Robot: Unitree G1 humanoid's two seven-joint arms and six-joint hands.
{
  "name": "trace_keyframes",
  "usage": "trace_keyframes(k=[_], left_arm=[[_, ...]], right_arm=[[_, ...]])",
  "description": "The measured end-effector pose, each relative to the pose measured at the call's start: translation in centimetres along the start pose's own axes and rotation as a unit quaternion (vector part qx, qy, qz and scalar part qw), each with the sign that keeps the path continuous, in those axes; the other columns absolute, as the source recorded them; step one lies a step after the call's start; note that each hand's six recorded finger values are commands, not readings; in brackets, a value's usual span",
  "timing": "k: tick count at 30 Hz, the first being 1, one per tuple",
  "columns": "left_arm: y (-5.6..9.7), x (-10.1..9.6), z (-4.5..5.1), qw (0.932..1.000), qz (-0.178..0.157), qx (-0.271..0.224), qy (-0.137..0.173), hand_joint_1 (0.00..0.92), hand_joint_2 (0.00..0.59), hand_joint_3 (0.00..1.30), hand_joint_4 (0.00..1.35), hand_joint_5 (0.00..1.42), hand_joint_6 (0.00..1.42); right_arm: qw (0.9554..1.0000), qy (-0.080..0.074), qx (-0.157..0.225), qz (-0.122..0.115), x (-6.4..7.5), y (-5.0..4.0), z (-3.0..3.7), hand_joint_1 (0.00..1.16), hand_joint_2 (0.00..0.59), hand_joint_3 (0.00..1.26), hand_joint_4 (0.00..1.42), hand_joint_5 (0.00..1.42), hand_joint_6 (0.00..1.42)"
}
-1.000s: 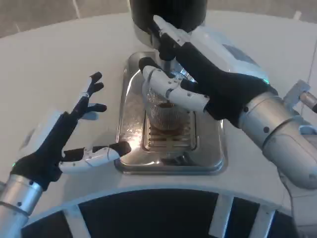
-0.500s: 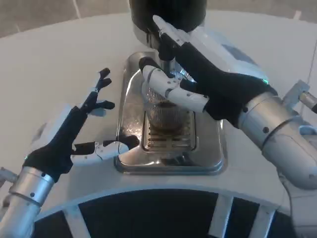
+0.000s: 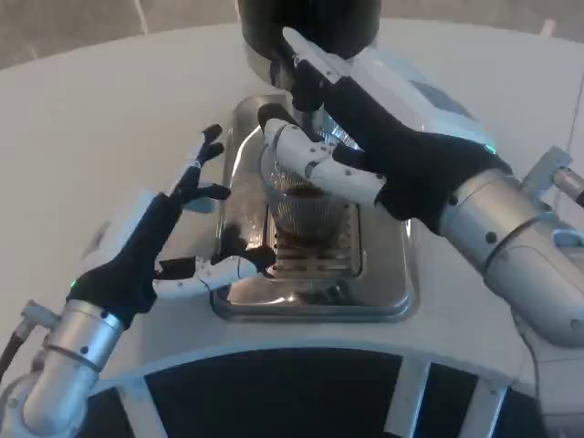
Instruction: Grasp the cup under the faucet to collect the drink, then remove the cup.
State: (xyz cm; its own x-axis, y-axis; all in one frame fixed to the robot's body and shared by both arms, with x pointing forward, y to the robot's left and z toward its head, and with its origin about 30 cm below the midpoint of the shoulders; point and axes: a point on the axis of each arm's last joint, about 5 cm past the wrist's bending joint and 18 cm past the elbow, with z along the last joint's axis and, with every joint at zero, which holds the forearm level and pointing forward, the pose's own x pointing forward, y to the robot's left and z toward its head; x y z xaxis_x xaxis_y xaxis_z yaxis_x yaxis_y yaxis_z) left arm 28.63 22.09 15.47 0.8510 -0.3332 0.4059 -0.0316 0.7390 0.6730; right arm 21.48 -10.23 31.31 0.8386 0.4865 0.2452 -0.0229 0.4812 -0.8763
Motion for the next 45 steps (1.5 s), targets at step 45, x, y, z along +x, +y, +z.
trace_keyframes(k=[45], left_arm=[[-1.2,1.7,0.05,0.9996,-0.021,-0.011,-0.011,0.442,0.082,0.0,0.0,0.16,0.21]], right_arm=[[0.9921,0.01,0.02,-0.124,-3.4,-0.26,-0.77,0.07,0.542,0.0,0.0,0.0,0.0]])
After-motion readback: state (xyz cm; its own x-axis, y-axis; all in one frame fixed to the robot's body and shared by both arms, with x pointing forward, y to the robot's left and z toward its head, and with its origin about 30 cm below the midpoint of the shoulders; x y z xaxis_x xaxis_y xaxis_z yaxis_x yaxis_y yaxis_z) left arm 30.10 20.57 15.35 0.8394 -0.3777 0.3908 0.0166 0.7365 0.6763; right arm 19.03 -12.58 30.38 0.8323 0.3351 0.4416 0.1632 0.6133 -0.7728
